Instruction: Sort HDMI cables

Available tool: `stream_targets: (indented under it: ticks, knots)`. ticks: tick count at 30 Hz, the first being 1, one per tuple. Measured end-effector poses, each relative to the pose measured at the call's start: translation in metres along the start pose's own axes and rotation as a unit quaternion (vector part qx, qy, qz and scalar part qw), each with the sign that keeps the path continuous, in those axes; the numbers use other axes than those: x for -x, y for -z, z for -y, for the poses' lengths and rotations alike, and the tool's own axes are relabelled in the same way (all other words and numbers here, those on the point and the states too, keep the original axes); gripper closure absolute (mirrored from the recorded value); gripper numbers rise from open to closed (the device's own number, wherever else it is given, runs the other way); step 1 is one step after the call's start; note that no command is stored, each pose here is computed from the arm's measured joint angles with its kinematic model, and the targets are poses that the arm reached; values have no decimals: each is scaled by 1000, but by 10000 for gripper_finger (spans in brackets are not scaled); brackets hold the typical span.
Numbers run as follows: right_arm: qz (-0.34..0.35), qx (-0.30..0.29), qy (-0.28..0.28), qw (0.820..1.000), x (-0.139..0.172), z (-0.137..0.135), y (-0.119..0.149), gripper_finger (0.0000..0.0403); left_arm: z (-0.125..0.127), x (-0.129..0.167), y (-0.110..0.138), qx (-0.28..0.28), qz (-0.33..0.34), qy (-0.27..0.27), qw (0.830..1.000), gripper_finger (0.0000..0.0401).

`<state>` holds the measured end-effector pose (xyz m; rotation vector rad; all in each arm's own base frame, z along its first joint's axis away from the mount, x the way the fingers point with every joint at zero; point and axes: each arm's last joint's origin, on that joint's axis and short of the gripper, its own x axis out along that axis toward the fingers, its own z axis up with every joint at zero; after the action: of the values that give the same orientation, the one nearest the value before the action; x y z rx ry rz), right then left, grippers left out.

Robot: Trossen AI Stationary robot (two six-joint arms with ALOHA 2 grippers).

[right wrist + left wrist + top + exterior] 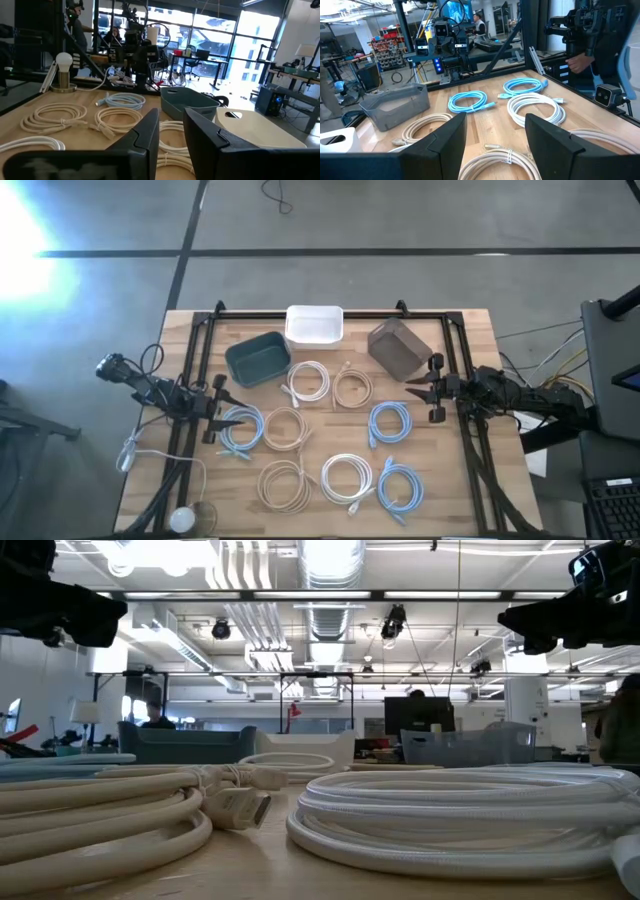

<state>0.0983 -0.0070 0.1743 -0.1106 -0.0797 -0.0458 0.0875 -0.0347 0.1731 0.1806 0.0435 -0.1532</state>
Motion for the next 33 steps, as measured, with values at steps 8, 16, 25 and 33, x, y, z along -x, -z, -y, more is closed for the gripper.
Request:
stream_targets:
  ticks: [8, 16, 25, 33]
  knots:
    - [0, 0, 0, 1000, 0, 0, 0, 326, 0, 0, 0, 0, 0, 0, 1000, 194]
    - [0, 0, 0, 1000, 0, 0, 0, 334, 0, 0, 0, 0, 0, 0, 1000, 194]
    - [0, 0, 0, 1000, 0, 0, 0, 320, 0, 0, 0, 0, 0, 0, 1000, 194]
    - [0, 0, 0, 1000, 0, 0, 0, 320, 0, 0, 0, 0, 0, 0, 1000, 194]
